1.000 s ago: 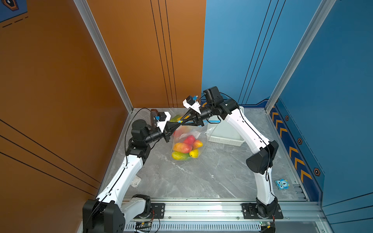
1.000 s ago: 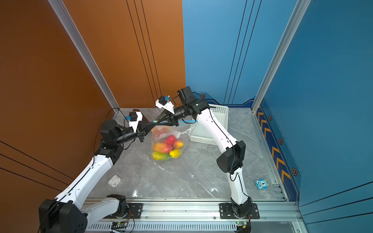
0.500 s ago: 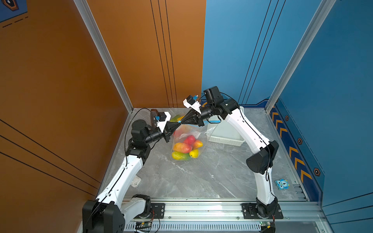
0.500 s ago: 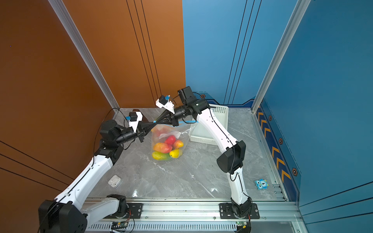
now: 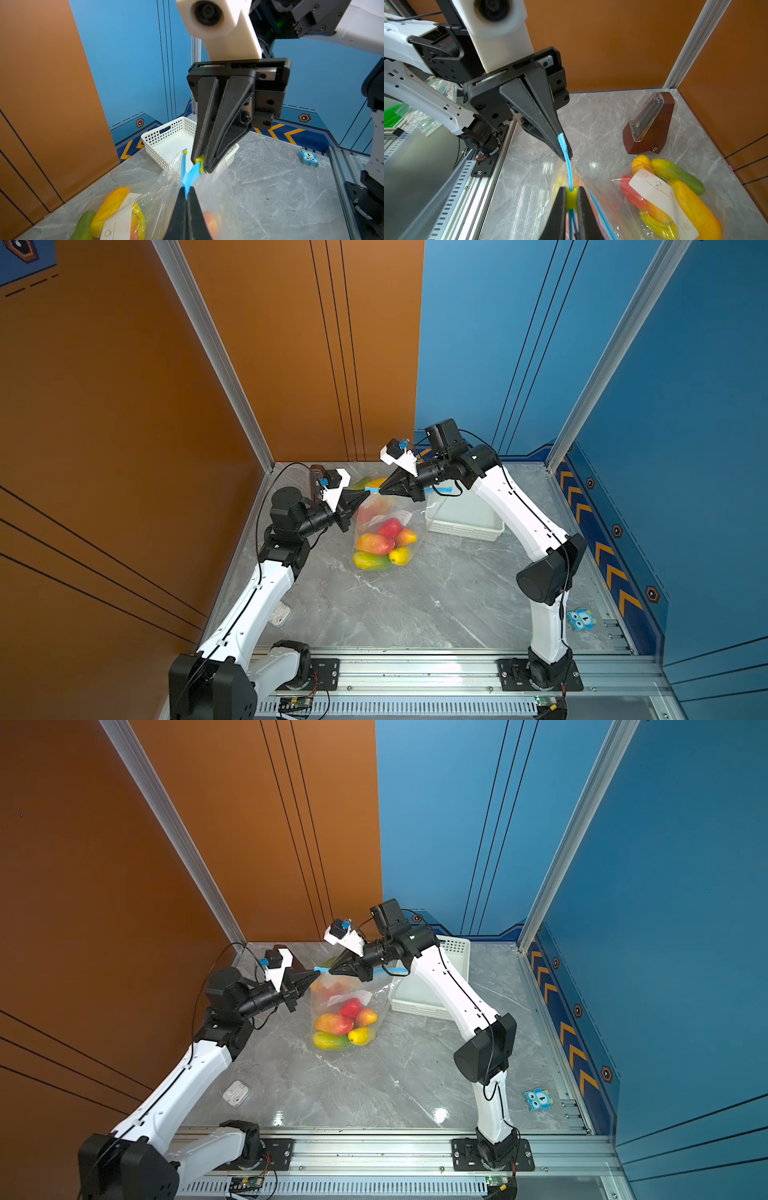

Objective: Place the mango in a zip-top bag and seal the zipper
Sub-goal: Zip the zipper on the zipper food storage bag.

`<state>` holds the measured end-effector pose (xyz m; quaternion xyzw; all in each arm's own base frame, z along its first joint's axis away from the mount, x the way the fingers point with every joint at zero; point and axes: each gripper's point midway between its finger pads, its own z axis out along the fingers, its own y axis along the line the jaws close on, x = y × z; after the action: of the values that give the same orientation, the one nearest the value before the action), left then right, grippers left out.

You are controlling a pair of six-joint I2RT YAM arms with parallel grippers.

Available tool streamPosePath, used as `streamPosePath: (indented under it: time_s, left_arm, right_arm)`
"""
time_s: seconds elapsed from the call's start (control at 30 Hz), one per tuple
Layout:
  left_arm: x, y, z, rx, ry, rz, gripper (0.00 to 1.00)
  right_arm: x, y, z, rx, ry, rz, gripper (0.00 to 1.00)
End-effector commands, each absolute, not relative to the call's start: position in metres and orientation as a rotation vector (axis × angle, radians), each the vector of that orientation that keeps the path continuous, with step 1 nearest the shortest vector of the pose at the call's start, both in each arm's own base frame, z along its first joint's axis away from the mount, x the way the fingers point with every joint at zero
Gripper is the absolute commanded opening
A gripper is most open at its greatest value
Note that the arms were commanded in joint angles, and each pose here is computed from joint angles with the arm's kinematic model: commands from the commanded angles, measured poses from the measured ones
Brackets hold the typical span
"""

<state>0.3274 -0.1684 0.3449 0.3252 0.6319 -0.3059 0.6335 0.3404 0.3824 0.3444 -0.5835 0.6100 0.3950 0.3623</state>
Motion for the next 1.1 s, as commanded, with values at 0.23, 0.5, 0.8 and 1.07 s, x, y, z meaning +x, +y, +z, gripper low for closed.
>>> streamPosePath:
  time_s: [0.23,0.5,0.8,1.07]
  left_arm:
    - [0.335,-0.145,0.358,0.636,1.427,-0.585,0.00]
    - [0.342,-0.130,0.354,0.560,1.456,-0.526,0.00]
    - [0.348,-0.128,0.349,0.538,1.477,-0.529,0.00]
    - [0.365,-0.131,0.327,0.479,1.560,-0.569,0.19]
  right_arm:
    - [0.379,0.288,0.310,-1.352,1.874,0.653,0.00]
    - [0.399,0.224,0.292,-1.202,2.010,0.573,0.00]
    - [0.406,0.206,0.301,-1.110,2.006,0.594,0.02]
    - [0.422,0.214,0.322,-0.941,1.923,0.626,0.11]
